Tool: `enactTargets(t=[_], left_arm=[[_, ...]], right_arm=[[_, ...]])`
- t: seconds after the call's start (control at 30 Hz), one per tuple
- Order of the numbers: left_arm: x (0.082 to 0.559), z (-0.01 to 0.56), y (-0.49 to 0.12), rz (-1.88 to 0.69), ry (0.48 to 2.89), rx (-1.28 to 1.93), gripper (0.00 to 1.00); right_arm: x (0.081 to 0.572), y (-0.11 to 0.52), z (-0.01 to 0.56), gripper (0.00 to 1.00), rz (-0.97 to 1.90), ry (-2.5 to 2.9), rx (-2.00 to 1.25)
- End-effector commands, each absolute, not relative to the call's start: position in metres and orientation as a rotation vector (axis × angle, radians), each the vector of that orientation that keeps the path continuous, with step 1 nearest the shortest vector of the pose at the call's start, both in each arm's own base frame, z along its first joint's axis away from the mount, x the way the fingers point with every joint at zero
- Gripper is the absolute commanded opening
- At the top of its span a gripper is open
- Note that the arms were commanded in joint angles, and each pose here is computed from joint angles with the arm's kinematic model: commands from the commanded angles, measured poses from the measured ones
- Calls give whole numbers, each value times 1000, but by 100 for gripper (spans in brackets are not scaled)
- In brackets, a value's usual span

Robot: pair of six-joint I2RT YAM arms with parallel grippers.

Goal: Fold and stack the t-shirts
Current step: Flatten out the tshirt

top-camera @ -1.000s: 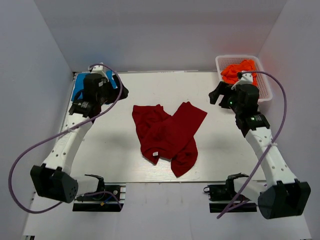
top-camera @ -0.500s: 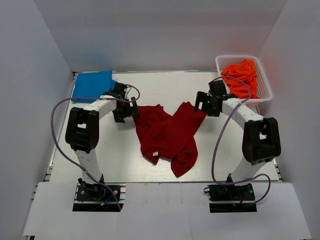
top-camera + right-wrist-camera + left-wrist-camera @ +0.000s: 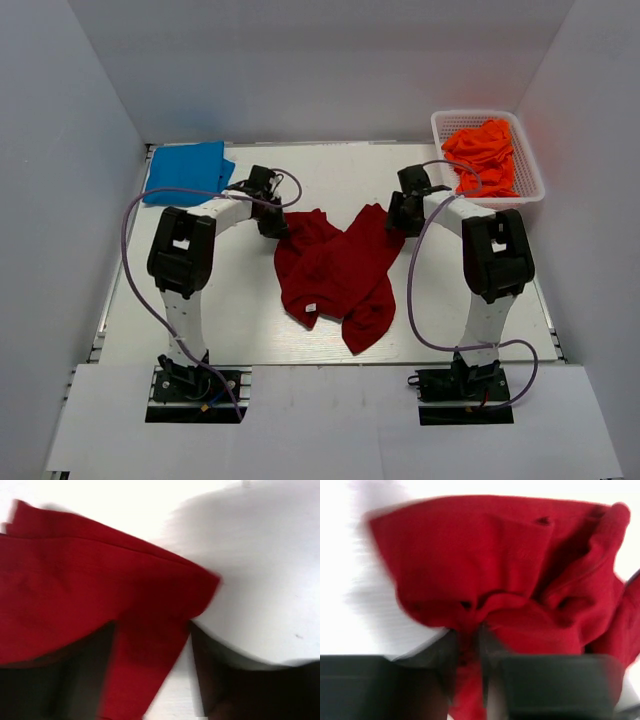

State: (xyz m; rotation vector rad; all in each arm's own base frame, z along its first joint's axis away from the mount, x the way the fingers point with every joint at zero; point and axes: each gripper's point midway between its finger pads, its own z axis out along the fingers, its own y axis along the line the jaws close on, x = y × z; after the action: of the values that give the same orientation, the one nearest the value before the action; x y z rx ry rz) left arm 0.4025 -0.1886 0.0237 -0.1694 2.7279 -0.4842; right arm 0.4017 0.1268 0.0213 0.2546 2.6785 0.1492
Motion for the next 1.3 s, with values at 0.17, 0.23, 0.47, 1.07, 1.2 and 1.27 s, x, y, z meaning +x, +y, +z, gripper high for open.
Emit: enactTargets(t=[0.17,0.23,0.47,1.07,1.2,1.27], left_arm=[[428,63,-208,-499,2637,-120,0],[443,98,-205,-476,2539,-127,0],[450,246,-158,-341,2193,-288,0],[308,521,-8,-102,1491,-656,0],[259,559,-5,-250,1370,-604,0],[227,586,-5,-345,1266,-539,0]], right_arm=[[425,164,40,0,268,2574,208],[441,158,63,0,256,2479,225],[456,108,256,0,142,1967,311],[299,-22,571,0,-60,1211,476],[258,-12,609,0,65,1121,373],[239,-3,620,0,133,1091,310]])
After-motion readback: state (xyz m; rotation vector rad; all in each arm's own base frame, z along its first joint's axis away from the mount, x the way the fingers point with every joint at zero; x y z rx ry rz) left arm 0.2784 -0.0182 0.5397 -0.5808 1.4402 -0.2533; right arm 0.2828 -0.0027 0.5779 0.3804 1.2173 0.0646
